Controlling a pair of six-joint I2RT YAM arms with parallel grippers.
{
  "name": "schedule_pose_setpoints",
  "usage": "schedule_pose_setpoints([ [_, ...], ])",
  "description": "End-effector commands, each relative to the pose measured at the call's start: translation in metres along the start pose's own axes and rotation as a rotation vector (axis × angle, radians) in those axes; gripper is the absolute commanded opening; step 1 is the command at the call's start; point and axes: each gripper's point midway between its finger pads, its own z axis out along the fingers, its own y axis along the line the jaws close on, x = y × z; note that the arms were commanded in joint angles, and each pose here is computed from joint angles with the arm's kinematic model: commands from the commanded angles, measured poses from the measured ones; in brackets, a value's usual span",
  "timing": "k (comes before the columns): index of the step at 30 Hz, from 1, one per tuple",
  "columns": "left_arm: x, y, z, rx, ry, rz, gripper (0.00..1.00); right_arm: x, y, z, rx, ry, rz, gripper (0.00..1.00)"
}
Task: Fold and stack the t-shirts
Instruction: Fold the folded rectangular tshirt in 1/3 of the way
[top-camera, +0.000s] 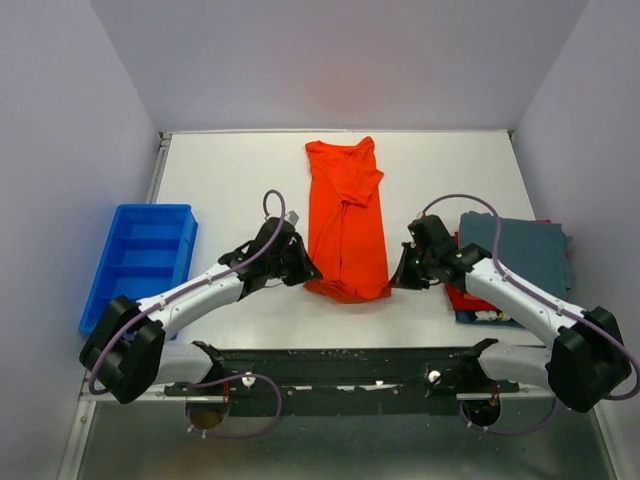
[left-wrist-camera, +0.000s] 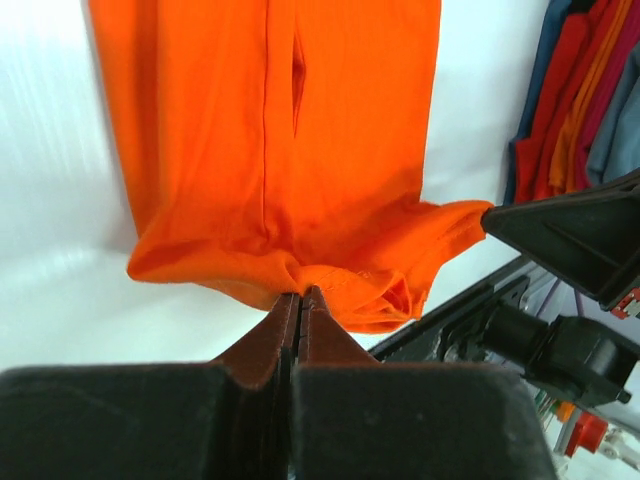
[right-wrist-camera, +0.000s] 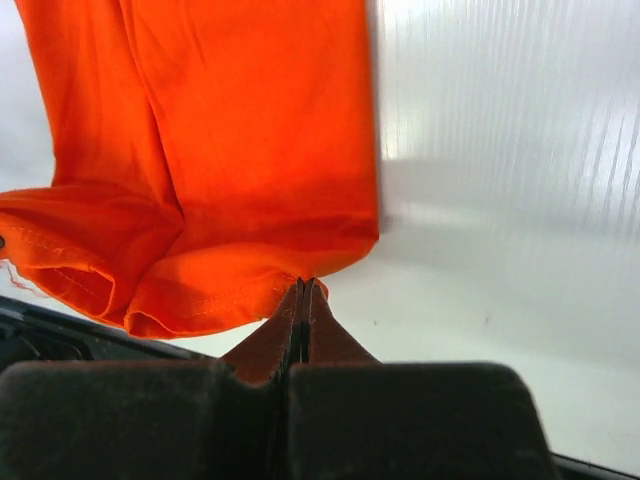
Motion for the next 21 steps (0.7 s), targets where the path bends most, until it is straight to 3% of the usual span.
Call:
schedule_pose_setpoints([
  [1,-0.044,-0.009,0.005,0.019,-0.096,0.029,0.00,-0.038,0.012,0.001,-0.022,-0.067,-0.031,0.01],
  [13,-0.138,0.000,0.022,-0.004,-0.232,0.000,0.00,-0.123,0.021,0.029,-0.026,-0.089,0.004,0.01],
  [21,-0.180,-0.002,0.041,-0.001,-0.261,0.005,0.00,-0.165,0.024,0.049,-0.018,-0.096,0.041,0.01],
])
